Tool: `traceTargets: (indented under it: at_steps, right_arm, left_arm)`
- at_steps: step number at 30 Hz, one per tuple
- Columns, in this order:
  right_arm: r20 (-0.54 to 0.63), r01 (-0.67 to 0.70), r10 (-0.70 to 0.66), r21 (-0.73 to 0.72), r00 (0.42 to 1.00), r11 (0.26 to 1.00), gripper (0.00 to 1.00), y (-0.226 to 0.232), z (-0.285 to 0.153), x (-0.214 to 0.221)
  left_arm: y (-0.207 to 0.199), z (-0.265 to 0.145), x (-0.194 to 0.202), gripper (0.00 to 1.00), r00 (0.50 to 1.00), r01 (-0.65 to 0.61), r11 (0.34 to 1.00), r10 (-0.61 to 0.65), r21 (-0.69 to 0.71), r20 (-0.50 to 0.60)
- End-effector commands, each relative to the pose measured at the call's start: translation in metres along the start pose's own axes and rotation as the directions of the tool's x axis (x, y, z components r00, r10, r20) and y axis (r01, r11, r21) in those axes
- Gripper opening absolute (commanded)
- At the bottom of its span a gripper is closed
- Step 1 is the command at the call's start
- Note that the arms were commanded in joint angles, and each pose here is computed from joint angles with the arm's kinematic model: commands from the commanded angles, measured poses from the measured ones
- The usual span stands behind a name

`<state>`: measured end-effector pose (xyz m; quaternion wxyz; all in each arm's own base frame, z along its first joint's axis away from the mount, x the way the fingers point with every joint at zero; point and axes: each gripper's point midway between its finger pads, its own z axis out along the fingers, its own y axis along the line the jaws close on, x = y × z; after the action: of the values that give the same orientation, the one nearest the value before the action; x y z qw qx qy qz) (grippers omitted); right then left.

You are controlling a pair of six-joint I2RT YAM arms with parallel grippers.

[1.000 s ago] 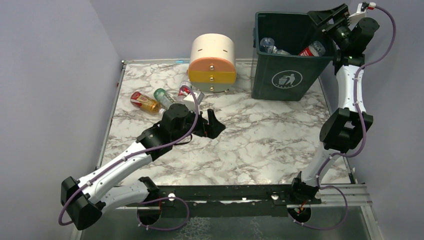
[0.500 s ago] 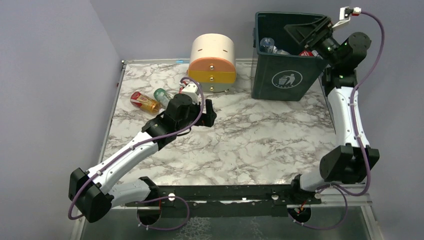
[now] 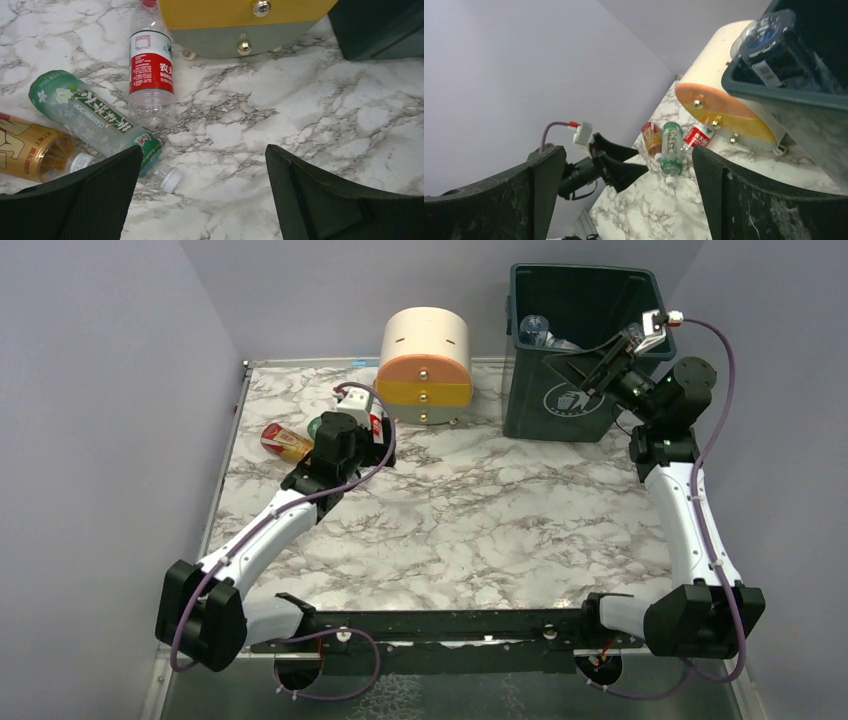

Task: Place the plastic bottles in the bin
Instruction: Pick up the plastic bottle at the center of the board.

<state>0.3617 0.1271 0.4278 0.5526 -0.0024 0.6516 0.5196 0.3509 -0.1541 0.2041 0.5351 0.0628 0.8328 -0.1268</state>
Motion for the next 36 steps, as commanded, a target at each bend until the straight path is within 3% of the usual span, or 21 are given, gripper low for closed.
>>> traceTargets:
  at_steps: [1, 9, 20, 36]
  right_arm:
    - [-0.059, 0.012, -0.014, -0.041, 0.998, 0.999, 1.0, 0.012, -0.01, 0.023]
    - [-0.132, -0.009, 0.007, -0.012, 0.991, 1.0, 1.0, 0.0, -0.018, 0.053]
    - [-0.167, -0.013, 0.013, 0.005, 0.986, 1.0, 1.0, -0.005, -0.023, 0.064]
    - [-0.181, -0.027, 0.029, 0.009, 0.983, 1.0, 1.0, -0.01, -0.026, 0.074]
  left_arm:
    - [0.025, 0.029, -0.008, 0.99, 0.992, -0.083, 0.992, 0.091, -0.098, 0.084]
    - [0.059, 0.075, 0.002, 0.99, 0.987, -0.123, 0.986, 0.133, -0.112, 0.093]
    - [0.069, 0.136, 0.039, 0.99, 0.994, -0.101, 0.995, 0.1, -0.023, -0.041]
    - [0.08, 0.169, 0.074, 0.99, 0.99, -0.043, 0.999, 0.041, -0.013, -0.136]
